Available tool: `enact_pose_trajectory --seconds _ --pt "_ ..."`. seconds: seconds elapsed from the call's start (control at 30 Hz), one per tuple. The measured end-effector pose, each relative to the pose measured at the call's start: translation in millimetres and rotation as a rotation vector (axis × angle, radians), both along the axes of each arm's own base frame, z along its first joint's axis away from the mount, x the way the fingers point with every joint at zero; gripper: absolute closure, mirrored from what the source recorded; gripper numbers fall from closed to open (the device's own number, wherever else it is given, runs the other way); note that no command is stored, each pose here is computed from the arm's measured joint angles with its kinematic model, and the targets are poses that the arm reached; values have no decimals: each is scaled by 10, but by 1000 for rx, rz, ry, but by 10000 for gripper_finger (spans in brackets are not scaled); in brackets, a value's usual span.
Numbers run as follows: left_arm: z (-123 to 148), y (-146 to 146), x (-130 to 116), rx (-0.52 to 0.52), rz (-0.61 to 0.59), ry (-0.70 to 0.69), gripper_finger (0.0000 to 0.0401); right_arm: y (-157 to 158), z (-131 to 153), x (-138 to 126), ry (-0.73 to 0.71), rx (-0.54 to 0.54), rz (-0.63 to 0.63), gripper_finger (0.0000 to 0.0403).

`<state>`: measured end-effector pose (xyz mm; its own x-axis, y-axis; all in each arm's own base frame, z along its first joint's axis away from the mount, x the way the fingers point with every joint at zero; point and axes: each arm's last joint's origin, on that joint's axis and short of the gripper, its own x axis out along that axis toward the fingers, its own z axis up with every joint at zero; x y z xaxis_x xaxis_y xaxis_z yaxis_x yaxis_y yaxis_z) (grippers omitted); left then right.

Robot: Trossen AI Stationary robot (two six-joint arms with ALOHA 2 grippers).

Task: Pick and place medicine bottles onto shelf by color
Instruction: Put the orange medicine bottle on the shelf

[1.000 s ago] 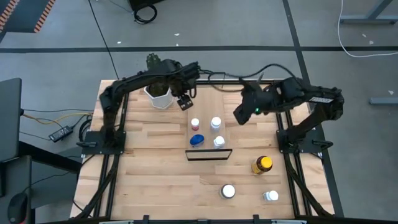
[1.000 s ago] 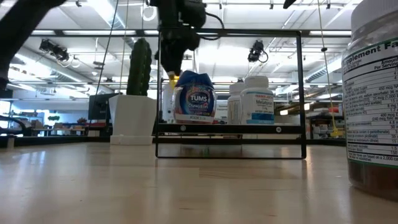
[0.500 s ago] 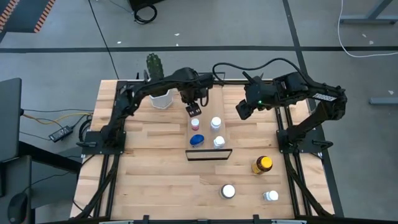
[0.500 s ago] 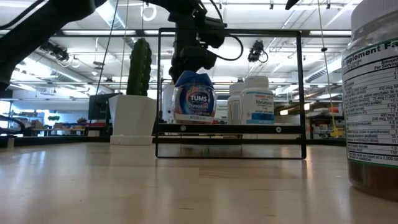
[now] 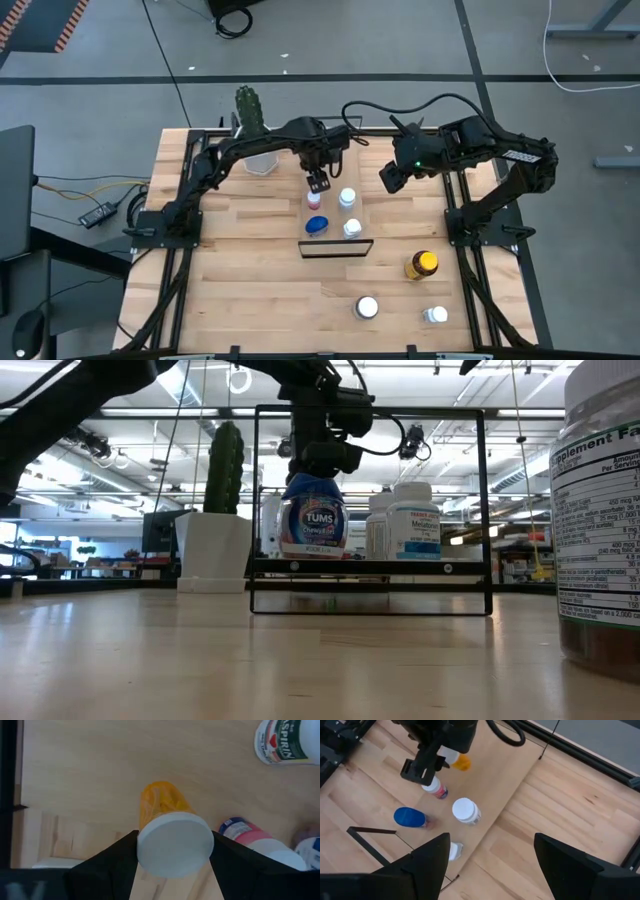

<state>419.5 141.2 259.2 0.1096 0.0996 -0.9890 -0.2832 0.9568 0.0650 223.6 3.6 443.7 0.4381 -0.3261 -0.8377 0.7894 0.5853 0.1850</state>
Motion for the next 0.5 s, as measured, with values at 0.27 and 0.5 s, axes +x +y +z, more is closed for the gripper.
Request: enact_pose_trajectory --seconds 0.27,0.5 --pt "5 42 18 41 -45 -16 170 2 -1 0 -6 16 -14 107" --pt "-105 113 17 30 -56 24 170 3 -2 2 -6 19 -14 107"
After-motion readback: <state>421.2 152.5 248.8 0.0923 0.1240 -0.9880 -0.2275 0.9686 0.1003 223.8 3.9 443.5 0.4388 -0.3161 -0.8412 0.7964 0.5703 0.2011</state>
